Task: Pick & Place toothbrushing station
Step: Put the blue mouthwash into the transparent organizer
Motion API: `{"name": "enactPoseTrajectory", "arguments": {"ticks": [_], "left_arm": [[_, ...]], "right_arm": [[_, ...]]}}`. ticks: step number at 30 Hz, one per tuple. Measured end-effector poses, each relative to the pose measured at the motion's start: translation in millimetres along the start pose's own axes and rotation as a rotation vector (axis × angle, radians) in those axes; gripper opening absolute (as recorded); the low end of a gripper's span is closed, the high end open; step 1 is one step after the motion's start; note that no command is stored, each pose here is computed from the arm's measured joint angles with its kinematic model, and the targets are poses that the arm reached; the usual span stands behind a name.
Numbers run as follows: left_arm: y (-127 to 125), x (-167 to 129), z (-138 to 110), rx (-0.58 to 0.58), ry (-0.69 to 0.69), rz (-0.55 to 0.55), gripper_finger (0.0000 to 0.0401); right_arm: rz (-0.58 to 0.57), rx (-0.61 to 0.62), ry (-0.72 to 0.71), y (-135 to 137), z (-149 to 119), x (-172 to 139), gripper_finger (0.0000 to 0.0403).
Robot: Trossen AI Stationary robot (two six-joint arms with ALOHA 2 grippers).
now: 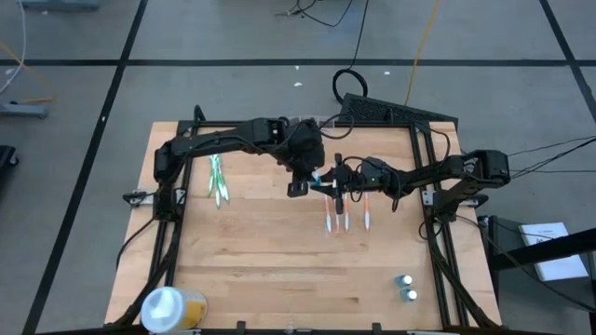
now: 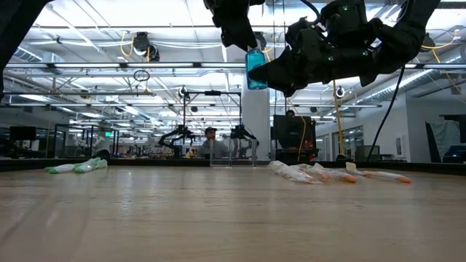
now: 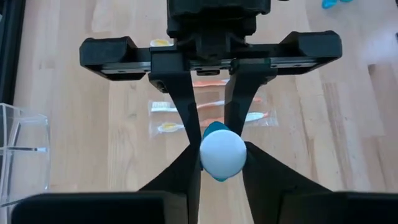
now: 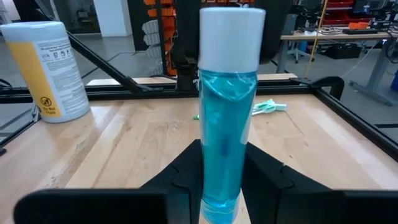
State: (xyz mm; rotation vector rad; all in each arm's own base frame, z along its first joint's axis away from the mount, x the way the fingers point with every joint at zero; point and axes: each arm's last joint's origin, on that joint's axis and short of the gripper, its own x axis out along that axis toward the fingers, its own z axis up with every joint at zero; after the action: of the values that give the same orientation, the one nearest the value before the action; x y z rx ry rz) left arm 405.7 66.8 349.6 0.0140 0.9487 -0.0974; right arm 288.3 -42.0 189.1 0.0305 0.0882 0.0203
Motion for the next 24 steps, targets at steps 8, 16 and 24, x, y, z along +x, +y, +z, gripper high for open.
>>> {"name": "enactPoseTrajectory", "arguments": {"ticks": [8,16,24], "left_arm": [[9,-6,0,-0.017,-0.012,0.049,0.0092],[23,-34,1,-0.015,-0.060,0.148,0.0092],[56,-64,-7,-0.083,-0.111,0.278,0.0092]], "right_arm": [[-0.024,0.041,-0.006,-3,1,0,0.0122],[-0.046,0.088,0.028,-11,-2,-2,0.0173],[-0.049,0.119,0.062,-15,-5,-5,0.0184]]}}
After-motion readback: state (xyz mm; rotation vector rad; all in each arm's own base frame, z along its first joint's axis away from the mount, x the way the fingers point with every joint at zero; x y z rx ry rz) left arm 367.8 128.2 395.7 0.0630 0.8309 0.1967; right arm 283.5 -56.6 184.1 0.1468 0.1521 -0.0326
